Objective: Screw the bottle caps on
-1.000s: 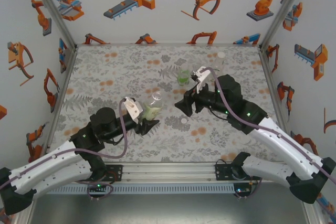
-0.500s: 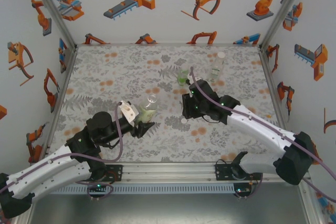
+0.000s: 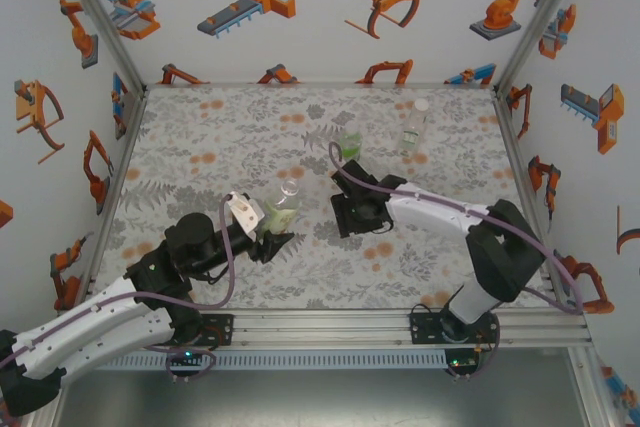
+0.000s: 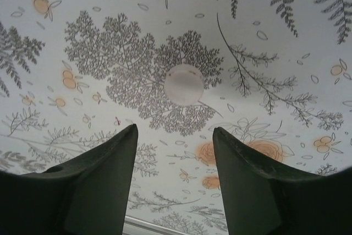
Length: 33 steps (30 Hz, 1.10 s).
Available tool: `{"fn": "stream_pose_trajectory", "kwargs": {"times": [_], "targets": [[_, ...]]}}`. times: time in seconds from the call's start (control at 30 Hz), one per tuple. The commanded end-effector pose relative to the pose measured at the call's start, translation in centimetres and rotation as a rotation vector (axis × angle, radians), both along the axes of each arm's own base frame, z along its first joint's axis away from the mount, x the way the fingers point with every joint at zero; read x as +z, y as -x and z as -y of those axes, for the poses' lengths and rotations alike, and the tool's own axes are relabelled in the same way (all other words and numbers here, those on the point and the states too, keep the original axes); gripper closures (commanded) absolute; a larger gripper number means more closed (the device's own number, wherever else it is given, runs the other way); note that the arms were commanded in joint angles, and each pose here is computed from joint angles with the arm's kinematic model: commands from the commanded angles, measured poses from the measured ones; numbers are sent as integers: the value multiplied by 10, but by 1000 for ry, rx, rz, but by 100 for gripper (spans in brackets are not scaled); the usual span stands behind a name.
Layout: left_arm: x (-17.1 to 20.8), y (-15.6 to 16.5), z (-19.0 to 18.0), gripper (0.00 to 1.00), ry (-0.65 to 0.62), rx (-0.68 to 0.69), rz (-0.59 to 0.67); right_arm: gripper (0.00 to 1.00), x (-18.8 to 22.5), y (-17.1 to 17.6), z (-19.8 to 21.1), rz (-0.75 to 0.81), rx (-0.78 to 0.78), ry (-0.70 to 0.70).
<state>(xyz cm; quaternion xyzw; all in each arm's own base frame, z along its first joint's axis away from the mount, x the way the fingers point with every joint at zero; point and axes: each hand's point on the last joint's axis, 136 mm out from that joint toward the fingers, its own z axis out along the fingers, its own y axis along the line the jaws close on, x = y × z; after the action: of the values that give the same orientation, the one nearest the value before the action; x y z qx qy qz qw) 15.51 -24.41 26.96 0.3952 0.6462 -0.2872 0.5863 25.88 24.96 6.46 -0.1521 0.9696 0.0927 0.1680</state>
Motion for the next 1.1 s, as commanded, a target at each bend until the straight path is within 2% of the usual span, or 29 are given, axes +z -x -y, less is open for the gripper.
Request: {"fn": "stream_pose_trajectory", "kwargs": {"times": [0.0, 0.3, 0.7, 1.07], "targets": [[-1, -3, -3, 58, 5, 20, -4, 44, 4, -17, -3, 35, -22, 35], [-2, -4, -5, 58, 2, 30, -4, 47, -15, -27, -7, 16, -31, 83], [-2, -6, -4, 58, 2, 39, 1, 57, -33, -24, -9, -16, -26, 94], [-4, -7, -5, 58, -3, 46, 3, 59, -37, -26, -6, -9, -27, 113]]}}
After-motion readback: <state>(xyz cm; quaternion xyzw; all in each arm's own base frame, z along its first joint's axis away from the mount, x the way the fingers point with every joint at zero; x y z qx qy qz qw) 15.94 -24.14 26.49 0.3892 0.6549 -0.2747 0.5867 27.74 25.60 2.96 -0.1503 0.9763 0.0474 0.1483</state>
